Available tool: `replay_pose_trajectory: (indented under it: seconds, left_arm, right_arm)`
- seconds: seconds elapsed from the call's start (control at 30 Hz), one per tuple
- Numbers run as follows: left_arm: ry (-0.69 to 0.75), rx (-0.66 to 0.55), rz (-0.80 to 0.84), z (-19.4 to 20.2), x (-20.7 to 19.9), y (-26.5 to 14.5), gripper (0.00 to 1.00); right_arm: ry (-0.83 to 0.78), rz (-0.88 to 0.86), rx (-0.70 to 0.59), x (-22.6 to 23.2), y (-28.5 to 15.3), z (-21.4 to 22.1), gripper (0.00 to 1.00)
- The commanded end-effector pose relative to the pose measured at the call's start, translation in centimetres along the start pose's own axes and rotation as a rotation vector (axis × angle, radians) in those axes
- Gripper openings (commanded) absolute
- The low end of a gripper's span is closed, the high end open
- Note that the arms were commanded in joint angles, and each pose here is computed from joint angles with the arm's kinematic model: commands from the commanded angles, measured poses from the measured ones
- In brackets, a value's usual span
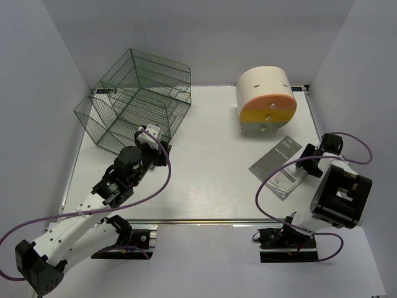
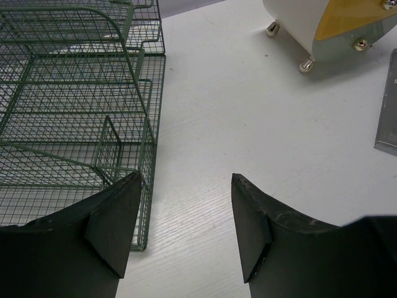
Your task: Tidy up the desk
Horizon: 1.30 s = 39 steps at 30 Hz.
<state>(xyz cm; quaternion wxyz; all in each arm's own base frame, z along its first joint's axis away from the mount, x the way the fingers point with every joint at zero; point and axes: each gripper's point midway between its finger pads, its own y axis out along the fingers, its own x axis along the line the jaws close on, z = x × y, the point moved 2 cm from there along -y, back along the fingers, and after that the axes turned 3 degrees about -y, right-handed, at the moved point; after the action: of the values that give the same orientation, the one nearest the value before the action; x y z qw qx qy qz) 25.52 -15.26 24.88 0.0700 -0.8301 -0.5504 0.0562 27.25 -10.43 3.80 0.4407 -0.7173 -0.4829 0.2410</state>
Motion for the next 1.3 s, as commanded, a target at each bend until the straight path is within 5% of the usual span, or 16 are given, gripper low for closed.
replay_pose_trajectory:
  seconds: [0.0, 0.3, 0.4, 0.67, 0.97, 1.27]
  left_arm:
    - [0.005, -0.017, 0.011, -0.2, -0.2, -0.1, 0.7]
    - [0.005, -0.022, 0.023, -0.3, -0.4, -0.1, 0.7]
    - [0.004, -0.028, 0.039, -0.4, -0.6, -0.2, 0.7]
    - [0.008, -0.013, 0.322, 0.2, -5.2, -0.4, 0.74]
    - [-0.042, 0.028, 0.53, 0.9, -9.0, 0.3, 0.77]
    - [-0.117, 0.063, 0.684, 0.0, -12.7, 3.7, 0.8]
  right_arm:
    - [0.055, -0.049, -0.009, 0.7, 0.5, -0.6, 0.59]
    - [0.037, -0.098, -0.118, 0.8, -1.8, -1.2, 0.09]
    - [-0.011, -0.143, -0.199, 1.4, -3.8, -1.9, 0.0]
    - [-0.172, -0.205, -0.44, 2.6, -10.2, -4.9, 0.0]
    - [-0.233, -0.36, -0.448, 4.9, -14.7, -5.6, 0.0]
    - [-0.453, -0.753, -0.455, 10.3, -21.5, -3.7, 0.0]
